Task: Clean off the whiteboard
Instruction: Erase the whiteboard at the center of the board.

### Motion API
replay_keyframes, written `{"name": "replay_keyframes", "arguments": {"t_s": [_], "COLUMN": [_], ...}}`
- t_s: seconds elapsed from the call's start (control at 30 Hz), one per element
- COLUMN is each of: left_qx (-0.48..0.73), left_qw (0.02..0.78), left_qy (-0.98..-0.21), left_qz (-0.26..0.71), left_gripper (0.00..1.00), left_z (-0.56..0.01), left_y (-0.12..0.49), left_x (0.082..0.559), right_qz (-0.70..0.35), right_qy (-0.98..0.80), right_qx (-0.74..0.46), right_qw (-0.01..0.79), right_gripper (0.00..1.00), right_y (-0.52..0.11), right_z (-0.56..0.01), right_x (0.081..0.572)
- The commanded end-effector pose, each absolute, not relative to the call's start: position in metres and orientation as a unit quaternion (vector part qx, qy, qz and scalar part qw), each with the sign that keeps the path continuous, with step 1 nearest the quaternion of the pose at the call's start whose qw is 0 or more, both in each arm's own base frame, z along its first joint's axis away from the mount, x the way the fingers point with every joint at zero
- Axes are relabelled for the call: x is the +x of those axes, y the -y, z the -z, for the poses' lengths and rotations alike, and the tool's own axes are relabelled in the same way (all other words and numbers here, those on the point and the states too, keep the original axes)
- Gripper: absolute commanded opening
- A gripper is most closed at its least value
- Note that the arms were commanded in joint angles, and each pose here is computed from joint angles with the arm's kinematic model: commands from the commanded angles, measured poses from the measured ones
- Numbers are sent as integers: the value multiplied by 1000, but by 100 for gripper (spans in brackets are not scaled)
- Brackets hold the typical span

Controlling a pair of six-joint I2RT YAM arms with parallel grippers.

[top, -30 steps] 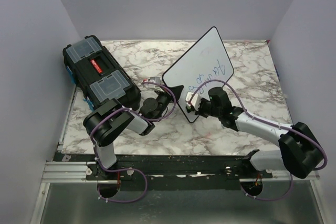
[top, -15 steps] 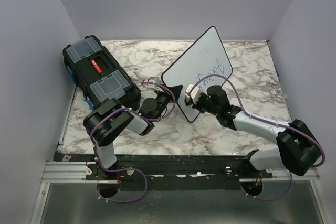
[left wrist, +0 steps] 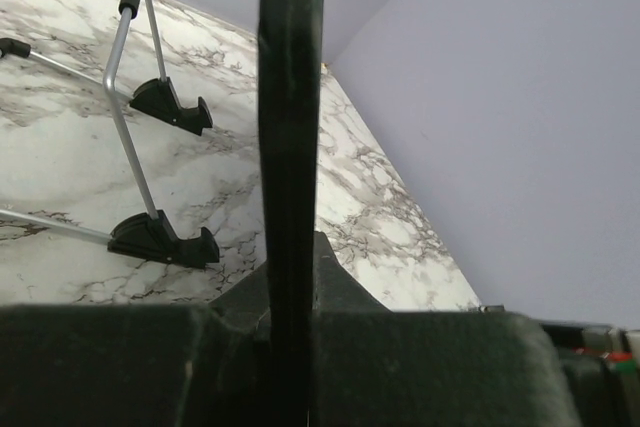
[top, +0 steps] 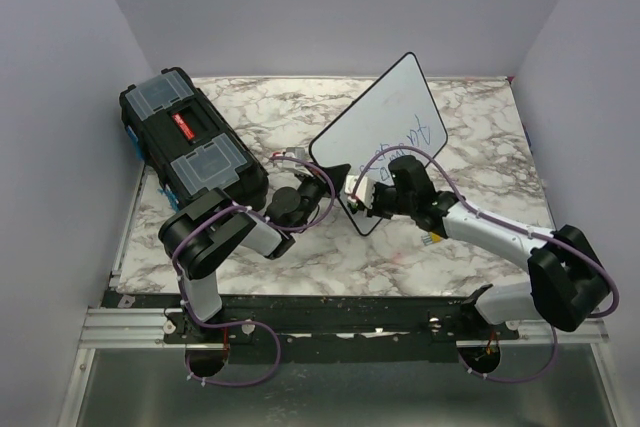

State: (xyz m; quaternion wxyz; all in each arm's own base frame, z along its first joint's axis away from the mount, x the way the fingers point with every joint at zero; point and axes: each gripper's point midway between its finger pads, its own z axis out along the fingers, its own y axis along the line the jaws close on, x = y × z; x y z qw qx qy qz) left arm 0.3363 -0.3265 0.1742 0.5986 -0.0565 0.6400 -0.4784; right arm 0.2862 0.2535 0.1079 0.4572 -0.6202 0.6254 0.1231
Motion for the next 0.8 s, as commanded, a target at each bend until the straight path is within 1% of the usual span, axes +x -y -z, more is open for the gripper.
{"name": "replay_keyframes", "arguments": {"t_s": [0.0, 0.07, 0.2, 0.3, 0.4, 0.5, 0.63, 0.7, 0.77], "left_qx": [-41, -40, -37, -37, -36, -35, -33, -32, -31], "left_qw": [616, 616, 613, 611, 611, 609, 606, 606, 605], "left_qy": [-561, -561, -562, -561, -561, -560, -560, -559, -559], "left_qz": [552, 552, 554, 557, 558, 560, 563, 565, 565], "left_gripper": [0, 0, 0, 0, 0, 0, 0, 0, 0], "left_z": [-234, -234, -232, -231, -231, -230, -230, -231, -231], "left_y": [335, 335, 336, 336, 335, 336, 337, 337, 337], "left_x": [318, 318, 317, 316, 314, 313, 312, 312, 311], "right_qz": [-152, -125, -84, -76, -78, -73, -63, -71, -91], "right_qy": [-647, -671, -698, -701, -697, -701, -717, -720, -715], "right_qx": [-669, -639, -561, -508, -482, -472, -467, -485, -542], "right_qw": [333, 355, 437, 495, 525, 529, 514, 492, 433], "right_gripper": [1, 1, 0, 1, 1, 1, 1, 1, 1], "right_y": [-232, -229, -230, -238, -247, -249, -243, -241, -237], "right_z": [-52, -57, -92, -129, -155, -162, -150, -136, -110], "right_x": [243, 257, 298, 326, 341, 351, 353, 343, 317]}}
